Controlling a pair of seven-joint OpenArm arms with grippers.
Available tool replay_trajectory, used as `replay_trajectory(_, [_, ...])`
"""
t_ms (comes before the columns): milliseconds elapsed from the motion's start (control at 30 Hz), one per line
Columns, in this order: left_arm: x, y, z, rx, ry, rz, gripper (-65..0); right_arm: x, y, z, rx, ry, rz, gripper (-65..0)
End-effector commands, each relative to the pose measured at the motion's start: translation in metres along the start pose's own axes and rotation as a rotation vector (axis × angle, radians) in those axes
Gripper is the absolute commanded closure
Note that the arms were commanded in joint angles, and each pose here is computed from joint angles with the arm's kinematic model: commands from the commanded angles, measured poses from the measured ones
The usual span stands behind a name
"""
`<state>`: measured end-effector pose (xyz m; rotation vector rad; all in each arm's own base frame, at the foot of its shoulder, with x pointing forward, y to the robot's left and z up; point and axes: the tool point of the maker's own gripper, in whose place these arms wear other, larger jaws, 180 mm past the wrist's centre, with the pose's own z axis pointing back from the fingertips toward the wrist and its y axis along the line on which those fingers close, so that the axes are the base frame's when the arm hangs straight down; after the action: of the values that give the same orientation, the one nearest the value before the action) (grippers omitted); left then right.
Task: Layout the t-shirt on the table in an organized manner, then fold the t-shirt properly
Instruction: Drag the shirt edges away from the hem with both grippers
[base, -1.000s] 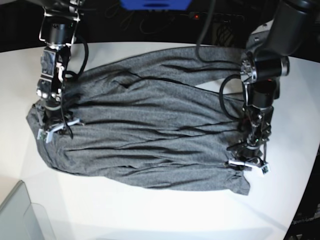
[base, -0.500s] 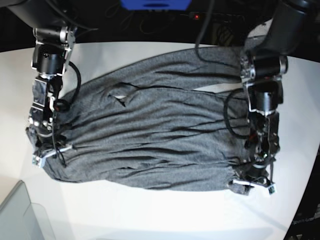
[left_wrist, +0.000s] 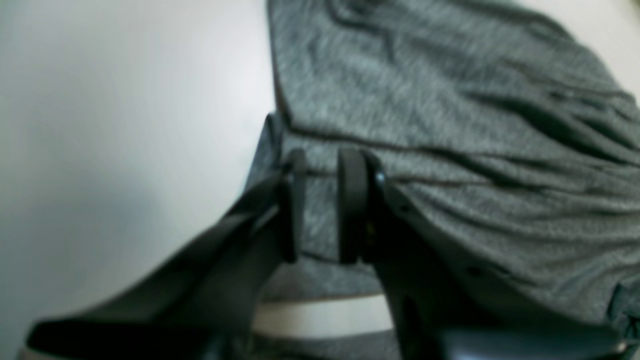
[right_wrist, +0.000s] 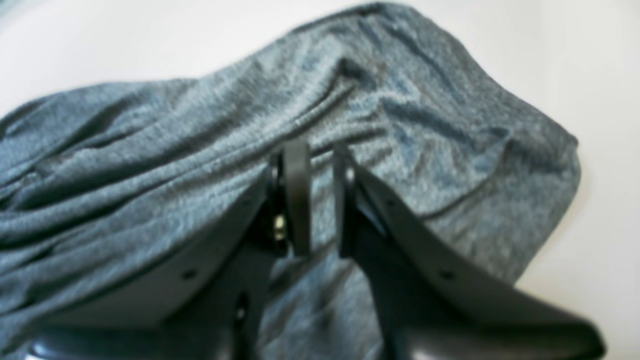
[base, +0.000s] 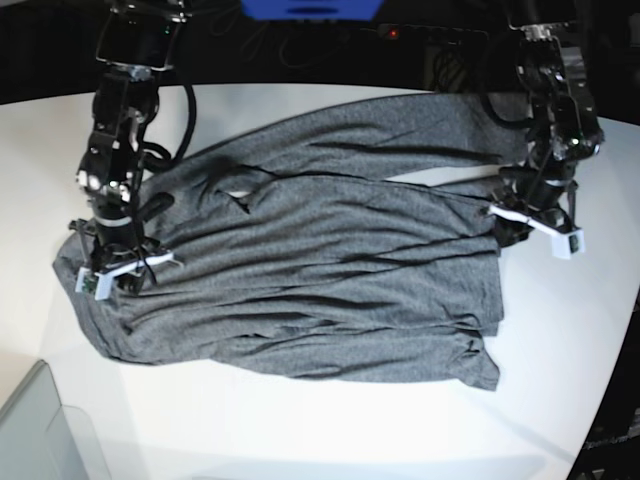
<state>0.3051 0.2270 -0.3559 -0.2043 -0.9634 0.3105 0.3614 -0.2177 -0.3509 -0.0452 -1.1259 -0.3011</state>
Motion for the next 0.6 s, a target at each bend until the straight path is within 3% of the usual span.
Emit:
replay_trajectory(0, [0.024,0.006,0.009,0.011,-0.083,-0.009,-16.5,0.009,0.0,0.003,0.002,-0.035,0.002,-7.4])
replay_trajectory(133, [0.013,0.021,0.018,0.062,-0.081,0.043,-31.1,-0.001,-0.001,0.007,0.001,-0.014,0.0,-7.4])
replay_trajectory(567, [-0.04,0.042,-0.012,0.101,0.063,0.135,-32.0,-0.024,-0.009,0.015,-0.013,0.035,0.012,-7.3])
